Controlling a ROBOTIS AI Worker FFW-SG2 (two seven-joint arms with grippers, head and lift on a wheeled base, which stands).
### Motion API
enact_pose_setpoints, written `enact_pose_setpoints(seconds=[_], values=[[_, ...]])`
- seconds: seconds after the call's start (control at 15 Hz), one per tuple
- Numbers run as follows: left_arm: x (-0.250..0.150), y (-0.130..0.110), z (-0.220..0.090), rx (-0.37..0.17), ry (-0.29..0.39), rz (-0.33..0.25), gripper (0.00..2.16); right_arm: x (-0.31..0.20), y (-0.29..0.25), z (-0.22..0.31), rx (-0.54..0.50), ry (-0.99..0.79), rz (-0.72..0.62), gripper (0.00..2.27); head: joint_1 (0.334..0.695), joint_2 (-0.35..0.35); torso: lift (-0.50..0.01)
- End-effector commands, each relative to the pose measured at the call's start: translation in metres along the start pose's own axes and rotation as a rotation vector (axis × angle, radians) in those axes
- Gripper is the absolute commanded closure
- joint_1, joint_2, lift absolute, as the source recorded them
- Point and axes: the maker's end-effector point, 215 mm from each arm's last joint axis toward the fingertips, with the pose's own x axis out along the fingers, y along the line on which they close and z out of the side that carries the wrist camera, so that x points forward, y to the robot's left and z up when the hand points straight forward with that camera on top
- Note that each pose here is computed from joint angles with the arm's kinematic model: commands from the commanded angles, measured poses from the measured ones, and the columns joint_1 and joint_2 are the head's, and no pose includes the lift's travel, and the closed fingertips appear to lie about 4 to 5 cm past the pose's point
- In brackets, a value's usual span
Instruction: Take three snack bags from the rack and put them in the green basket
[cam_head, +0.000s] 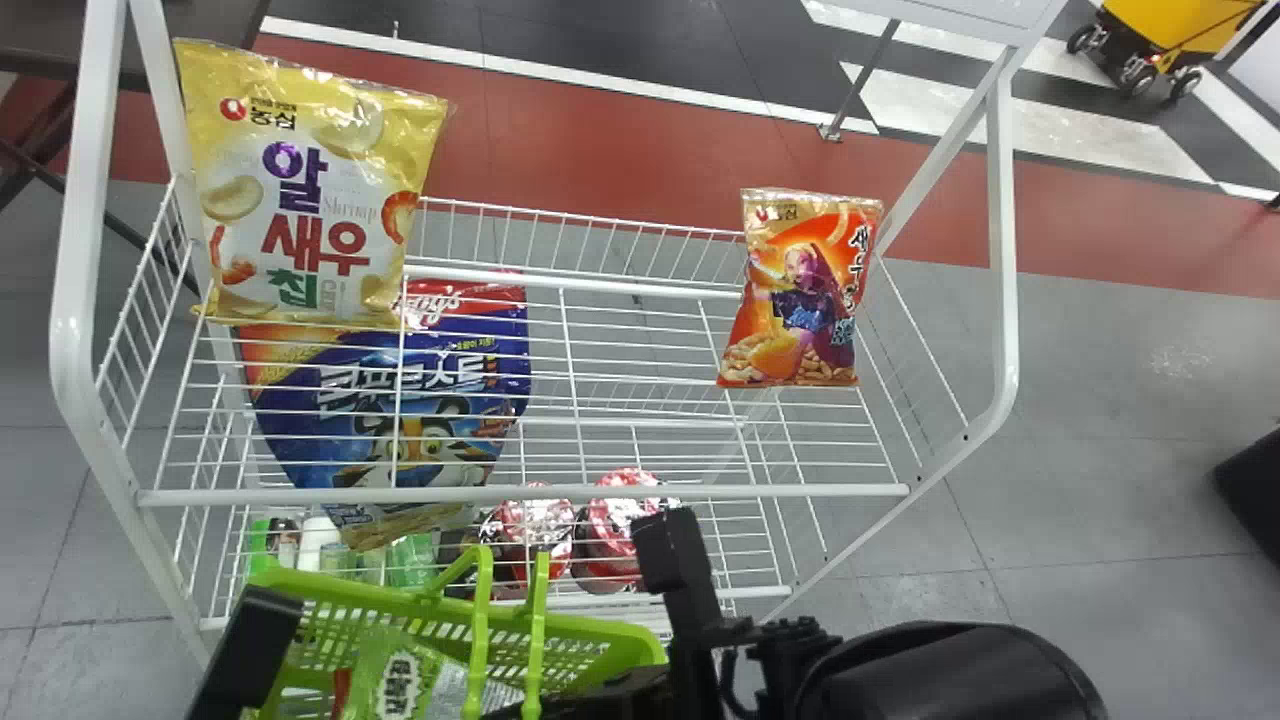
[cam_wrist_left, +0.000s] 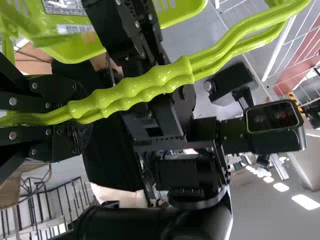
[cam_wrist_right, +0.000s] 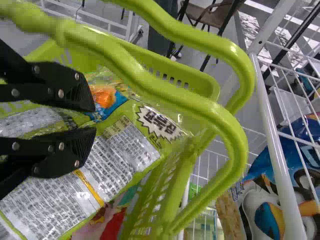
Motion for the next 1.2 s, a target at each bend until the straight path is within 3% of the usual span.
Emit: enact_pose_setpoints(seconds=[0.0,0.2,0.4,0.73,1.13], values=[[0.000,0.000,0.003,0.004,-0.001,0.000,1.75,-0.015,-0.035,0.016,-0.020,-0.050,-0.086,0.05,0.695,-0.350,-0.015],[-0.001,0.002,0.005,0.007,-0.001,0.006,1.75,-0.047,-0.055,0.051,-0.033,-0.177,-0.097,0.06,0.695,-0.350,-0.015],[-0.001,0.003,0.004,0.002,0.001,0.005,1.75,-0.101,-0.075,0.122,-0.124,-0.444,-0.185,0.06,0.695,-0.350,-0.015],[-0.001,0.006,0.002,-0.006,0.003,0.007,1.75,-0.201,-0.111,0.233,-0.318,-0.866,-0.505,0.07,0.695,-0.350,-0.015],[-0.005,0.011,0.000,-0.013,0.002,0.018,1.75,-0.265,-0.219,0.290,-0.193,-1.014,-0.733,0.09,0.695,-0.350,-0.015]])
